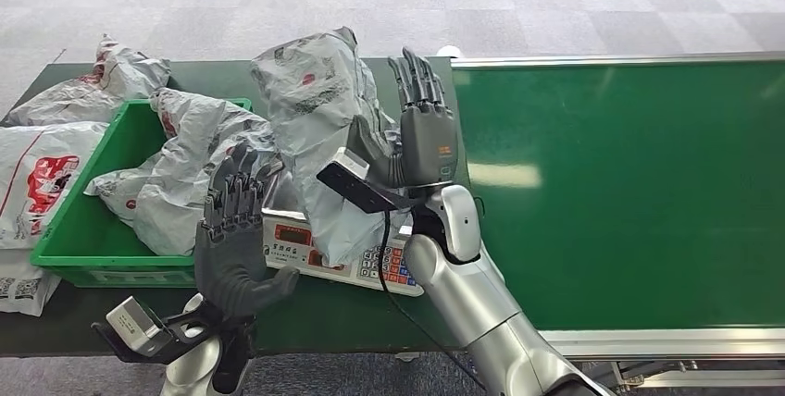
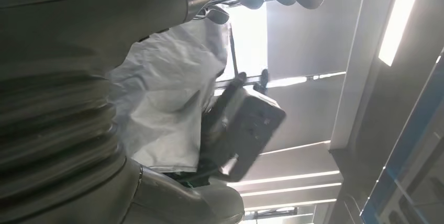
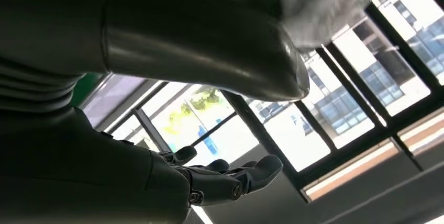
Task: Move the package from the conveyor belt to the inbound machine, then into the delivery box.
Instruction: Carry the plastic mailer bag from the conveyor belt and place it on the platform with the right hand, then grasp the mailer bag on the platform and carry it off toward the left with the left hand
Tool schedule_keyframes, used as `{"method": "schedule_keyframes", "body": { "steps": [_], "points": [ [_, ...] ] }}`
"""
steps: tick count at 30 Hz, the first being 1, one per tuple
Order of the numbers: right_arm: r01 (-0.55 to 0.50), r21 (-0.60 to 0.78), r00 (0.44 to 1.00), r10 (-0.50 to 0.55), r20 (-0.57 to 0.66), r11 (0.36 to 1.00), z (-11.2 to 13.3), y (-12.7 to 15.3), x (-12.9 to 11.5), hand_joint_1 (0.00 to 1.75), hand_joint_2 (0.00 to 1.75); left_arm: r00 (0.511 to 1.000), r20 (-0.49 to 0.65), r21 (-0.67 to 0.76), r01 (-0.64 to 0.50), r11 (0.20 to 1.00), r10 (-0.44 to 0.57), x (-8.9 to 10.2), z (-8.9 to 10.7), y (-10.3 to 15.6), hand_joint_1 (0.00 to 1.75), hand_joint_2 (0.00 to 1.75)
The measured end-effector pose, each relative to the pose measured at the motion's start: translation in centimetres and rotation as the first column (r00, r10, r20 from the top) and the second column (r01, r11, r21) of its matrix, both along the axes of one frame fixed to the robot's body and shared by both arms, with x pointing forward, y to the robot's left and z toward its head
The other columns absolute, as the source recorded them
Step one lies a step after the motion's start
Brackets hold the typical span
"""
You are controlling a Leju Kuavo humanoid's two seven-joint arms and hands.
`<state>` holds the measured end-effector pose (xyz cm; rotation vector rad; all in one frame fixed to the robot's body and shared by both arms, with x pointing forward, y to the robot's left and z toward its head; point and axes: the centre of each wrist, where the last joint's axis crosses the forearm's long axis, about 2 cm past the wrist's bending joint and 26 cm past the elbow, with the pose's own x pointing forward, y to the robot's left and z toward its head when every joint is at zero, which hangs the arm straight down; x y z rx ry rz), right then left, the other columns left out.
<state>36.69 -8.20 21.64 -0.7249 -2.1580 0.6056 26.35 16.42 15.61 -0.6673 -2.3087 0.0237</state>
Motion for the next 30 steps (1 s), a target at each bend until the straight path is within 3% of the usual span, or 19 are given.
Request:
{"method": "schedule_keyframes", "body": {
  "steps": [4,8,11,26,28,30],
  "points": [
    [0.084,0.015,0.996,-0.084,0.039,0.996,1.2,-1.1,-0.9,0.00,0.00,1.000,0.002,0.002,-0.002,1.000,0.002,0.1,0.1,0.0,0.00,1.75],
    [0.136,-0.214,0.965,-0.179,-0.193,0.967,1.4,-1.3,-0.9,0.00,0.00,1.000,0.004,0.009,-0.014,1.000,0.014,0.3,0.2,0.2,0.00,1.75],
    [0.160,-0.309,0.929,-0.249,-0.274,0.937,1.0,-1.3,-0.6,0.00,0.00,1.000,0.001,0.013,-0.020,1.000,0.020,0.4,0.4,0.4,0.00,1.75],
    [0.165,-0.351,0.918,-0.274,-0.288,0.922,-0.1,-1.4,0.0,0.00,0.00,1.000,0.020,0.008,-0.019,1.000,0.018,0.9,1.2,0.2,0.00,1.75],
    [0.213,-0.269,0.948,-0.265,-0.178,0.940,0.4,-1.6,-0.2,0.00,0.87,0.999,0.013,0.041,-0.036,0.999,0.036,1.0,1.2,0.3,0.00,1.75],
    [0.243,-0.119,0.970,-0.241,0.031,0.963,1.6,-2.3,-0.8,0.00,1.75,0.994,-0.007,0.142,-0.103,0.985,0.105,1.4,1.2,0.3,0.00,1.75]
  ]
}}
